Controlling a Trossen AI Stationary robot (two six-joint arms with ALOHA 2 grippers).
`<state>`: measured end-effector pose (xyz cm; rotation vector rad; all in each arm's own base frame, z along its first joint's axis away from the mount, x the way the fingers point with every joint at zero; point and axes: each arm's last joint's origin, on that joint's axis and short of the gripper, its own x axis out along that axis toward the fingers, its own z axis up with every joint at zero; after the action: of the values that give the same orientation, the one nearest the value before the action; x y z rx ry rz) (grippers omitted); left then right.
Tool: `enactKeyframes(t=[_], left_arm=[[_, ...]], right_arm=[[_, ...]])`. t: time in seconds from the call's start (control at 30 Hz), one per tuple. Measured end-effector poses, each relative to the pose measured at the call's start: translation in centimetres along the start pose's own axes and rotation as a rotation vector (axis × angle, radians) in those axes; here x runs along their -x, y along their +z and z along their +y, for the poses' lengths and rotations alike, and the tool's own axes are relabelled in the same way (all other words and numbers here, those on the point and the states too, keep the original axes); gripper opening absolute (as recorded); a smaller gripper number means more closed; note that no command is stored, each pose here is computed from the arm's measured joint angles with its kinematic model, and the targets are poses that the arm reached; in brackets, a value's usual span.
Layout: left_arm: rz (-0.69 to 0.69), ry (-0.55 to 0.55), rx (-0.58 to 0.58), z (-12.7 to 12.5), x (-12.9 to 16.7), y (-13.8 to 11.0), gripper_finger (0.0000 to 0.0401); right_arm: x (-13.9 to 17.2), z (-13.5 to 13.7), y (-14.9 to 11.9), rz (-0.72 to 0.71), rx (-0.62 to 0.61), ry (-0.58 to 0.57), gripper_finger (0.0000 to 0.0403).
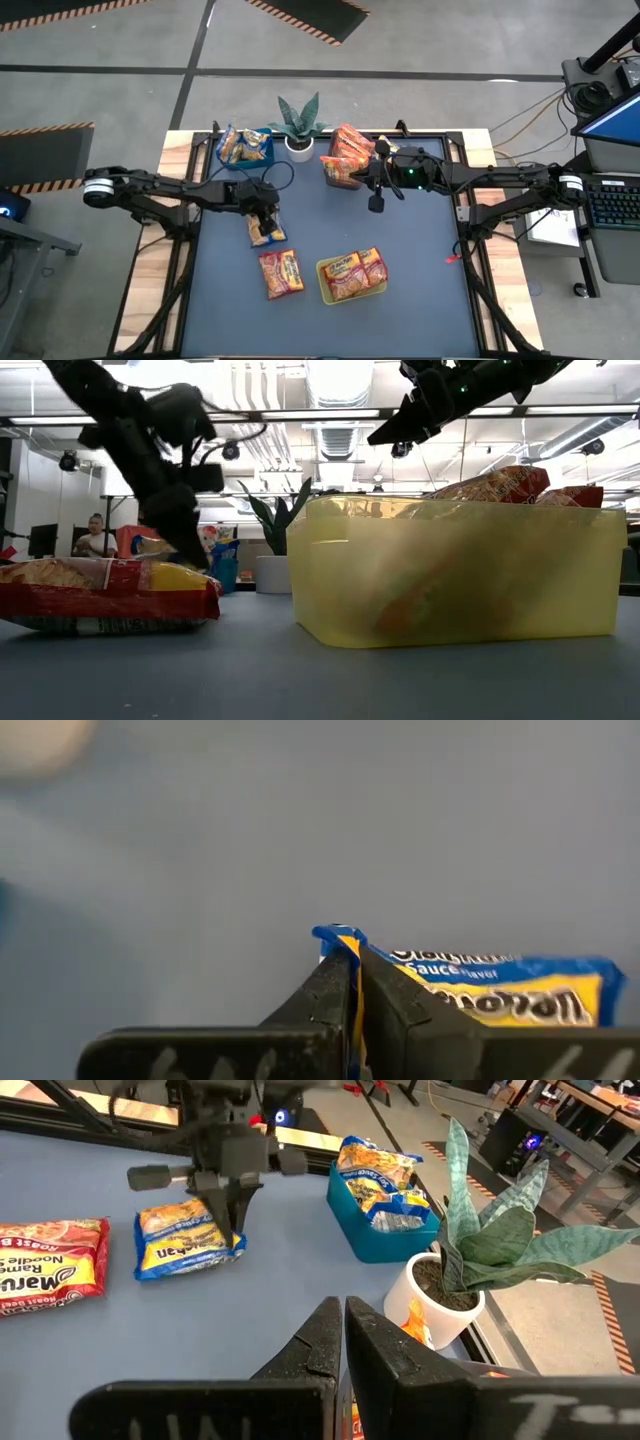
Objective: Sort Maruchan noodles
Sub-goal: Put the blue bag into the blue bin
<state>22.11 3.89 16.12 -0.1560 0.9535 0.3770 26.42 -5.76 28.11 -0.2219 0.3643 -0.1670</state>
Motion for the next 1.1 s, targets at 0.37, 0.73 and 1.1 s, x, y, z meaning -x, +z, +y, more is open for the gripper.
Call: enactKeyframes(t=[0.37,0.73,1.1], left_arm=[[0.032,0.301,-0.195,2.0,5.1,4.8,0.0],[0.045,0.642,-0.204,6.4,10.0,8.5,0.0],[0.091,0.825,-0.038,12.5,11.8,9.5,0.0]], right_arm=[[0.0,0.0,-0.1,0.015,0.001,0.003,0.0009],[0.0,0.0,-0.2,0.019,0.0,0.003,0.0009],[0.0,0.0,-0.2,0.019,0.001,0.003,0.0009]])
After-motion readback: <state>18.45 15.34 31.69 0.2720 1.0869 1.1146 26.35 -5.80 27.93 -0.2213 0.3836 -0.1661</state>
